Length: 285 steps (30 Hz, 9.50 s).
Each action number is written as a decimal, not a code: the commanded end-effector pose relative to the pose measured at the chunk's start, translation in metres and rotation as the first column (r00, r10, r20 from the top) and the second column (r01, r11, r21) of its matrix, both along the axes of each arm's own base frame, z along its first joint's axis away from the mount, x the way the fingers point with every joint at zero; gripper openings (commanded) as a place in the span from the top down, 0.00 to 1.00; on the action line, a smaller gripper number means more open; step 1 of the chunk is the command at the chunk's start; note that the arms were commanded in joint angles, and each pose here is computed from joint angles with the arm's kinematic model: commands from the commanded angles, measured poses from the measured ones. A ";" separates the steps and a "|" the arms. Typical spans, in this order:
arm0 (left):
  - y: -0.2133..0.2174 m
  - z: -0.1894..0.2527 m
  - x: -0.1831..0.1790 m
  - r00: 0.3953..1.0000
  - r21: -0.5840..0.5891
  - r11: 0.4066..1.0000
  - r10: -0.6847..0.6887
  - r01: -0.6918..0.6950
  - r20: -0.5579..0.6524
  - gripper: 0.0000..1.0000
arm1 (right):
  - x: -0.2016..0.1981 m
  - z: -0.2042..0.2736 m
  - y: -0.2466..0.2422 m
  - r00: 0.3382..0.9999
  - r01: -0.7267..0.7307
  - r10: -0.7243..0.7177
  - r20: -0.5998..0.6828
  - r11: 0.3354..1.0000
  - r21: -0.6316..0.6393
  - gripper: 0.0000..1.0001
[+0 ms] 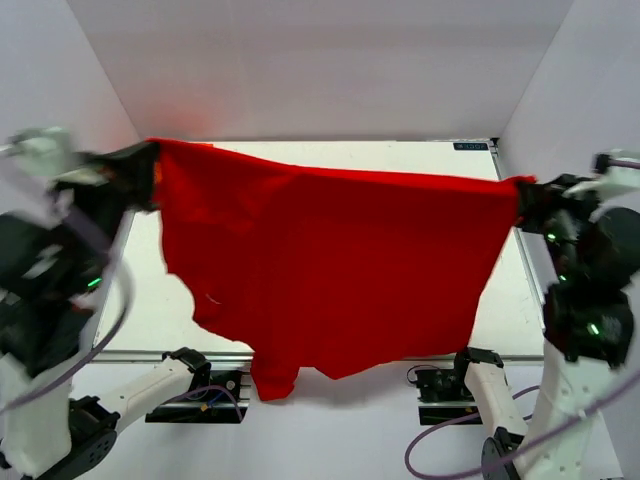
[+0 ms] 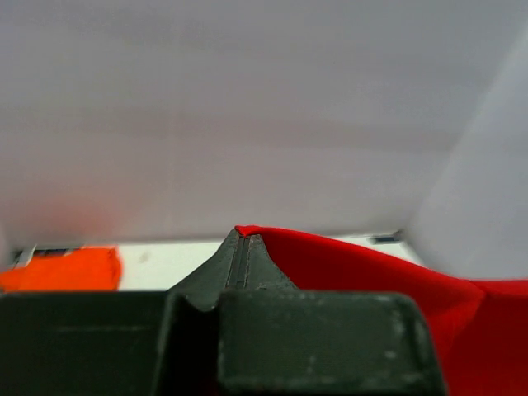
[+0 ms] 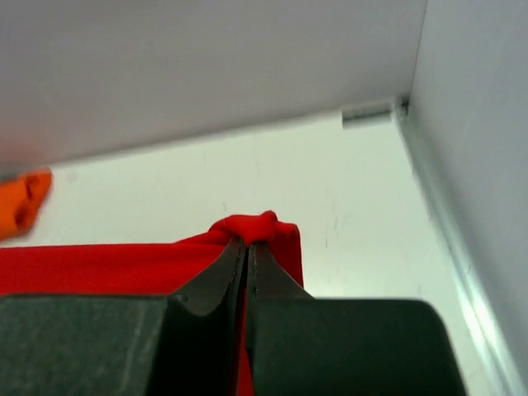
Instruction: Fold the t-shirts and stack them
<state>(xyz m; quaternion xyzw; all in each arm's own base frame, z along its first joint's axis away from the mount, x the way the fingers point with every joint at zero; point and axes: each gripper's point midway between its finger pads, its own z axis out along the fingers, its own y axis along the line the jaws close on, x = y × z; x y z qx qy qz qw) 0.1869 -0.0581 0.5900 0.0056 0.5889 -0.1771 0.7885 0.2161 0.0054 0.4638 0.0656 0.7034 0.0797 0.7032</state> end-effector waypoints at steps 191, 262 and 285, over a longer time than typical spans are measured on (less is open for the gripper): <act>-0.040 -0.517 -0.003 0.192 -0.162 0.983 -0.143 -0.086 -0.971 0.00 | 0.039 -0.352 -0.007 0.703 0.245 -0.076 -0.707 0.959 0.140 0.10; -0.131 -0.452 0.106 0.225 -0.242 0.940 -0.296 0.239 -0.928 1.00 | 0.071 -0.389 -0.004 0.587 0.254 -0.034 -0.809 0.957 0.144 1.00; -0.076 -0.462 0.249 0.260 -0.158 0.987 -0.154 0.008 -0.953 1.00 | 0.150 -0.377 -0.023 0.577 0.235 -0.089 -0.812 0.970 0.060 1.00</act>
